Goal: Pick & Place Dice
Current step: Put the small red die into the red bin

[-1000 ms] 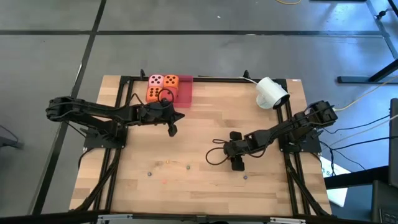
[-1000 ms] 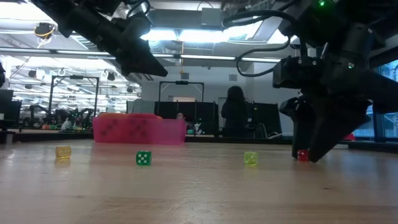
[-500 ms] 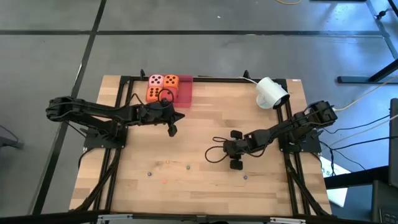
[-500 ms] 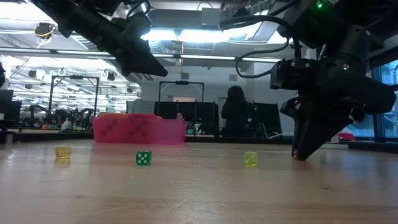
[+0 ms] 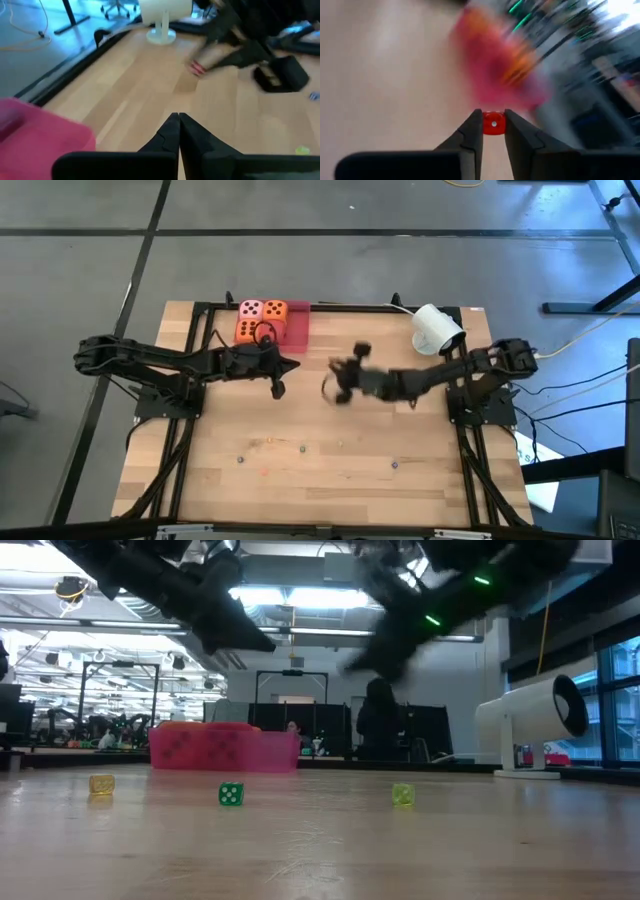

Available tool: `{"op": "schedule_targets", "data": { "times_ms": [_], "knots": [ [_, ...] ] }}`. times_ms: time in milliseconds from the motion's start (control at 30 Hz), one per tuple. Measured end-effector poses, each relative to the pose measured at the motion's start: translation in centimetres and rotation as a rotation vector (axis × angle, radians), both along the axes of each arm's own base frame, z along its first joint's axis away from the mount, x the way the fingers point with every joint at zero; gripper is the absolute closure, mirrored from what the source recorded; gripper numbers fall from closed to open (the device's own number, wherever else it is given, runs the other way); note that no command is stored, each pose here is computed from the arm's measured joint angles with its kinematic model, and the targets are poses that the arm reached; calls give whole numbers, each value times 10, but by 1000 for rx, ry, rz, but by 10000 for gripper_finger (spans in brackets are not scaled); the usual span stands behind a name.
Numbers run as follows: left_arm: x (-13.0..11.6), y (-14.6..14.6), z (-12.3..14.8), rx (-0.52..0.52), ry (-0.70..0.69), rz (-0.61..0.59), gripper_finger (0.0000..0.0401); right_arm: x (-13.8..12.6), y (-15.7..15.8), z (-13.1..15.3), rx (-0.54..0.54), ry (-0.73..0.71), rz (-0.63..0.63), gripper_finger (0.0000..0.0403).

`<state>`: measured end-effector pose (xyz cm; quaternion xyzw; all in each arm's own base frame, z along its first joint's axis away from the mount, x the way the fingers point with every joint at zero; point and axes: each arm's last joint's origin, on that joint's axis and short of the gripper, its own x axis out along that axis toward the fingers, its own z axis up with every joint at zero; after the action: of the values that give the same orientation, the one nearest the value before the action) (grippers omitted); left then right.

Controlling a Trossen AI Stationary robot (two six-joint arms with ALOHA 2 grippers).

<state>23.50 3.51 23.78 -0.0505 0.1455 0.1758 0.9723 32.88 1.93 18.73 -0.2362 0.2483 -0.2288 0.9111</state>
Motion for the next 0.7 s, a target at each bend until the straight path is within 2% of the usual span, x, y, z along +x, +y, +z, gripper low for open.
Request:
{"op": "schedule_targets", "data": {
  "times_ms": [67, 133, 200, 300, 467, 600, 700],
  "knots": [
    [2, 0, 6, 6, -30, -1, 400, 12, -21, 22, 3, -160, 16, 335],
    [1, 0, 16, 40, -42, -9, 400, 20, -41, 40, 75, -297, 87, 333],
    [-2, 0, 29, 107, -46, -28, 399, 25, -58, 53, 168, -375, 152, 332],
    [-13, -1, 41, 183, -22, -19, 398, 27, -83, 62, 281, -418, 196, 331],
    [-37, 1, 54, 258, 7, 150, 400, 32, -111, 50, 337, -410, 152, 334],
    [-52, 3, 57, 282, 40, 284, 397, 52, -122, 26, 376, -376, 118, 333],
    [-57, 3, 59, 289, 48, 317, 395, 72, -131, 12, 375, -352, 103, 333]
  ]
}}
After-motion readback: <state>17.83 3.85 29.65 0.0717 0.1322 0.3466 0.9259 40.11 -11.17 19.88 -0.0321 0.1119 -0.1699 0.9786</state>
